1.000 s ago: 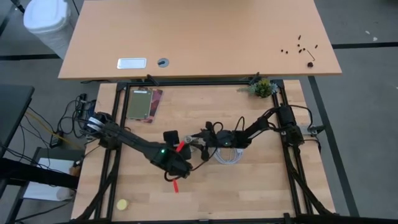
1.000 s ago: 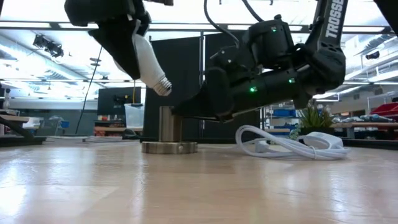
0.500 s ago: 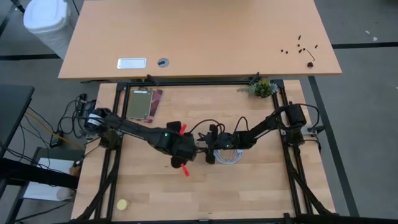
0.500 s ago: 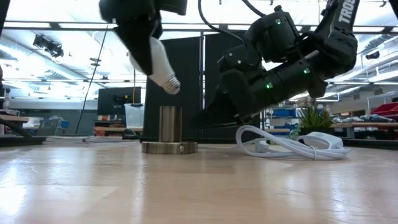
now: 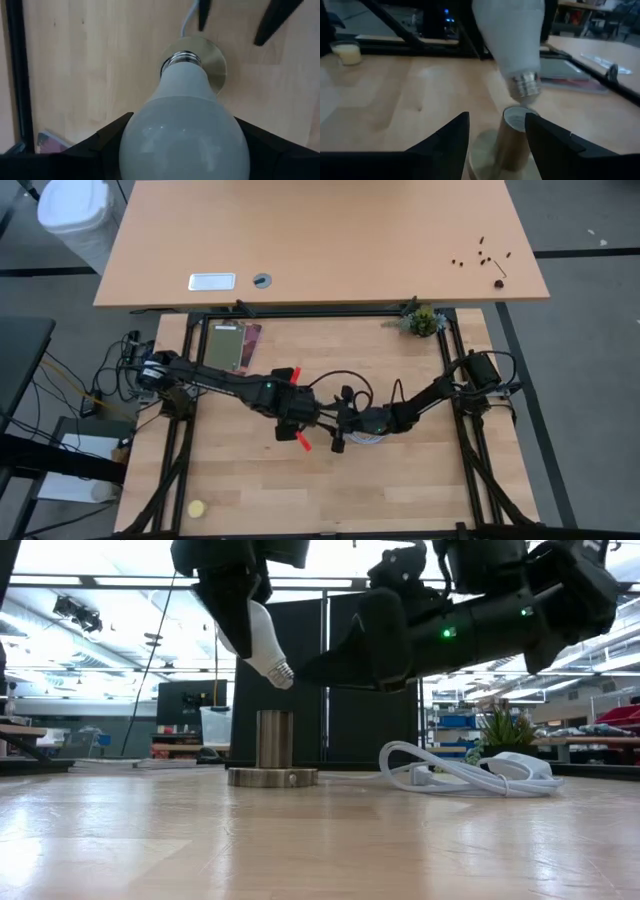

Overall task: Screw lightbulb
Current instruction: Insert the white lightbulb into the desk lamp

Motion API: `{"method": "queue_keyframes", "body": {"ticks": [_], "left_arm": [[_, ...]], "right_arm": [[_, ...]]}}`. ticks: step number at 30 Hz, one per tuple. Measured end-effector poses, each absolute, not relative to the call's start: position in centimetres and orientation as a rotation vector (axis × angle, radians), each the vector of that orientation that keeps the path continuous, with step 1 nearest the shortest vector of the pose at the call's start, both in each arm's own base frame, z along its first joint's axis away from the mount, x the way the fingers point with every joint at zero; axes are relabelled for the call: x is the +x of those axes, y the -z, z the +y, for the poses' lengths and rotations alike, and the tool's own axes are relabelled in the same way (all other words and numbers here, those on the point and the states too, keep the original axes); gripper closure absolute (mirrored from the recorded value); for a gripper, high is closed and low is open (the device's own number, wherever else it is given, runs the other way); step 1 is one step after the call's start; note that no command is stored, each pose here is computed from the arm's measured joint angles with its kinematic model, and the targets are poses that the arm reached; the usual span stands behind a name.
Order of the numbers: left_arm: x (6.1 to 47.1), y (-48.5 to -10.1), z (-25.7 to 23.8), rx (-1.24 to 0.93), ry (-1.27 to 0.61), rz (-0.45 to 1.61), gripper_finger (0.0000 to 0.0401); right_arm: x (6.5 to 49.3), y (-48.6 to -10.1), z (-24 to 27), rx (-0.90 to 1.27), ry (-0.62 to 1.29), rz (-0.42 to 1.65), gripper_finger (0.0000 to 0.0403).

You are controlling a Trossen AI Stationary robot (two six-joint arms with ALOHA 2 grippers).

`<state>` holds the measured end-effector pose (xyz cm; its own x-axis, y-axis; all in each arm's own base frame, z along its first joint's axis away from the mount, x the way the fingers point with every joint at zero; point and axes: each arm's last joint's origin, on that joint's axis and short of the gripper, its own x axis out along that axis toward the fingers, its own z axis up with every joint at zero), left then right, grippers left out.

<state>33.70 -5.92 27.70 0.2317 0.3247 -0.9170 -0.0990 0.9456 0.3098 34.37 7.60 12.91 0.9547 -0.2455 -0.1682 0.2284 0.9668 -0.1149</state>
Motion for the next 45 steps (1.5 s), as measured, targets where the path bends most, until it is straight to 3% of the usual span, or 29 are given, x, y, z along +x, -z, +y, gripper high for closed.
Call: {"method": "queue_keyframes", "body": {"ticks": [17, 45], "left_arm": [[34.7, -27.9, -6.1, 0.193, -0.24, 1.218, 0.012], [34.1, -27.7, -5.8, 0.252, -0.211, 1.292, 0.012]], "right_arm": [[35.3, -13.7, 6.4, -0.101, 0.204, 0.142, 0.0206], [35.2, -14.8, 5.2, -0.136, 0.312, 0.117, 0.0215]]}}
